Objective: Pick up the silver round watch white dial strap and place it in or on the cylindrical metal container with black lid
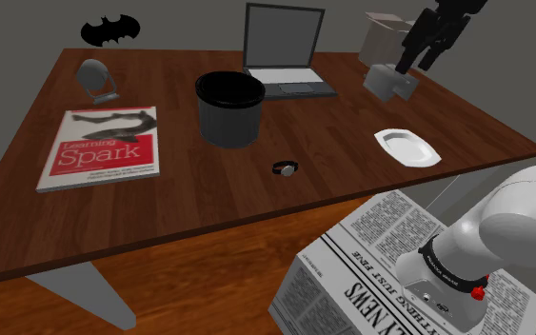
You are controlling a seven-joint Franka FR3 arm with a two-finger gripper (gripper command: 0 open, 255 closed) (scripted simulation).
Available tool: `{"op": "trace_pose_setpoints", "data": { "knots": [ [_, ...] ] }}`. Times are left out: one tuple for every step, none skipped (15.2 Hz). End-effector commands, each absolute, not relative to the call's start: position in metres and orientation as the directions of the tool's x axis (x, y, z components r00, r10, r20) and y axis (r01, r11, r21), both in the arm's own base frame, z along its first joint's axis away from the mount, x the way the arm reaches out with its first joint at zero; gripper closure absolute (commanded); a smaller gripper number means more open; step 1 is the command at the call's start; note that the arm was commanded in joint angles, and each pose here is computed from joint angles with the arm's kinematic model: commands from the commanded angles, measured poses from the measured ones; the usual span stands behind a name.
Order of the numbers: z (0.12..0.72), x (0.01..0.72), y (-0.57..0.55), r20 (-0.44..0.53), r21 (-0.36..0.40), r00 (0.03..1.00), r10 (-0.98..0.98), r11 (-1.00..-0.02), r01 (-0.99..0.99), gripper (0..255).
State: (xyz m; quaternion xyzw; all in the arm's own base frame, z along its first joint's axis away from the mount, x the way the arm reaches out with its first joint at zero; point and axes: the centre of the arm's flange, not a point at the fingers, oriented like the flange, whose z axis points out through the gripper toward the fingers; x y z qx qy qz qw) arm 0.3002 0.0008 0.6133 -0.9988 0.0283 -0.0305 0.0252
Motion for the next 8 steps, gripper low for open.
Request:
{"op": "trace_pose_setpoints", "data": {
  "knots": [
    [0.613,0.300,0.001,0.060,-0.052,0.997,-0.058,-0.997,-0.055,0],
    [0.604,0.307,0.007,0.052,-0.060,0.997,-0.058,-0.997,-0.055,0],
    [0.594,0.313,0.012,0.045,-0.068,0.997,-0.059,-0.996,-0.056,0],
    [0.584,0.320,0.018,0.038,-0.076,0.998,-0.059,-0.996,-0.056,0],
    [0.575,0.326,0.024,0.031,-0.084,0.998,-0.060,-0.995,-0.057,0],
    [0.565,0.333,0.030,0.024,-0.091,0.998,-0.060,-0.994,-0.057,0],
    [0.555,0.339,0.037,0.017,-0.099,0.998,-0.060,-0.993,-0.058,0],
    [0.546,0.345,0.043,0.010,-0.107,0.998,-0.060,-0.993,-0.059,0]
  ]
}}
